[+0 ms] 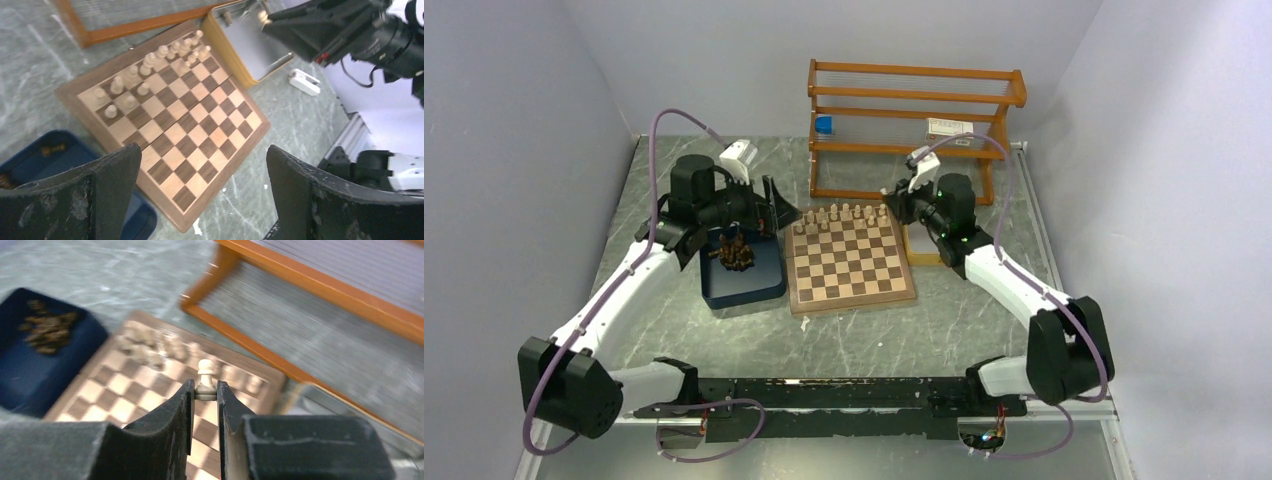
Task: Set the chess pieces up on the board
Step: Place the chess piece on the chessboard.
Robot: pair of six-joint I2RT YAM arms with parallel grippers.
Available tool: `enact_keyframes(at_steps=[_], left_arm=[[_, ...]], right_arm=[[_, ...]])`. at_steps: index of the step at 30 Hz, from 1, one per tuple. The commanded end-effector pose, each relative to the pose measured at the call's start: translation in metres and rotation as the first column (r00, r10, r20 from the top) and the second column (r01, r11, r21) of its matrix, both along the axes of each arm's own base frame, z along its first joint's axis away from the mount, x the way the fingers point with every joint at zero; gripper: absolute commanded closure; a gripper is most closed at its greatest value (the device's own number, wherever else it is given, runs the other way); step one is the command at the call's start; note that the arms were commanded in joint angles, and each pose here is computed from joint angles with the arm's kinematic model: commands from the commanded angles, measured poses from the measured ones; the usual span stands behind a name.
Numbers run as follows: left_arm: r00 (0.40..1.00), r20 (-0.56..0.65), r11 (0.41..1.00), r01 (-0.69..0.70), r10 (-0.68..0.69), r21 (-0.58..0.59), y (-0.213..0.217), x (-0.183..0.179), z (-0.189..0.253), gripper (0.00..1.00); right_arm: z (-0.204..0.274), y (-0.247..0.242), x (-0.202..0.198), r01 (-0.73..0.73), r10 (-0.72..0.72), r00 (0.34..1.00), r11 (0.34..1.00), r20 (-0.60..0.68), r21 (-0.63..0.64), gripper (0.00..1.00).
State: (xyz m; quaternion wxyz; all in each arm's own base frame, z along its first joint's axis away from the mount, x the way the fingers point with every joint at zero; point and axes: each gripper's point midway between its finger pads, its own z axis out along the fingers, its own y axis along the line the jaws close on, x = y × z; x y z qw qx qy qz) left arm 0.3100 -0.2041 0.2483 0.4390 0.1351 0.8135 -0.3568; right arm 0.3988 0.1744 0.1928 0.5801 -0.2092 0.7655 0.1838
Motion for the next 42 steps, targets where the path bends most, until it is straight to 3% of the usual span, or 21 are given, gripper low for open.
enact_keyframes(at_steps=[1, 2, 4, 10, 16, 26, 42], left_arm=[[0.990, 0.021, 0.977, 0.138, -0.136, -0.161, -0.032, -0.001, 0.037, 0.00], [0.988, 0.015, 0.970, 0.152, -0.152, -0.187, -0.037, 0.000, 0.040, 0.00], [0.983, 0.000, 0.956, 0.178, -0.183, -0.233, -0.045, 0.003, 0.045, 0.15], [0.972, -0.010, 0.923, 0.219, -0.235, -0.318, -0.062, 0.007, 0.050, 0.16], [0.944, -0.068, 0.878, 0.271, -0.322, -0.394, -0.080, -0.001, 0.045, 0.28], [0.917, -0.097, 0.847, 0.312, -0.387, -0.430, -0.095, -0.009, 0.042, 0.46], [0.885, -0.170, 0.845, 0.332, -0.433, -0.420, -0.106, -0.019, 0.018, 0.63]], right_arm=[[0.050, 0.056, -0.037, -0.226, 0.211, 0.960, 0.972, 0.183, 0.067, 0.83], [0.058, 0.063, -0.047, -0.261, 0.241, 0.947, 0.963, 0.214, 0.071, 0.83], [0.065, 0.078, -0.064, -0.324, 0.296, 0.922, 0.943, 0.251, 0.080, 0.83], [0.083, 0.104, -0.096, -0.430, 0.381, 0.873, 0.895, 0.303, 0.114, 0.83], [0.089, 0.122, -0.114, -0.486, 0.433, 0.843, 0.867, 0.318, 0.107, 0.83], [0.086, 0.128, -0.112, -0.478, 0.429, 0.848, 0.873, 0.311, 0.097, 0.83], [0.082, 0.132, -0.110, -0.467, 0.420, 0.856, 0.879, 0.302, 0.100, 0.84]])
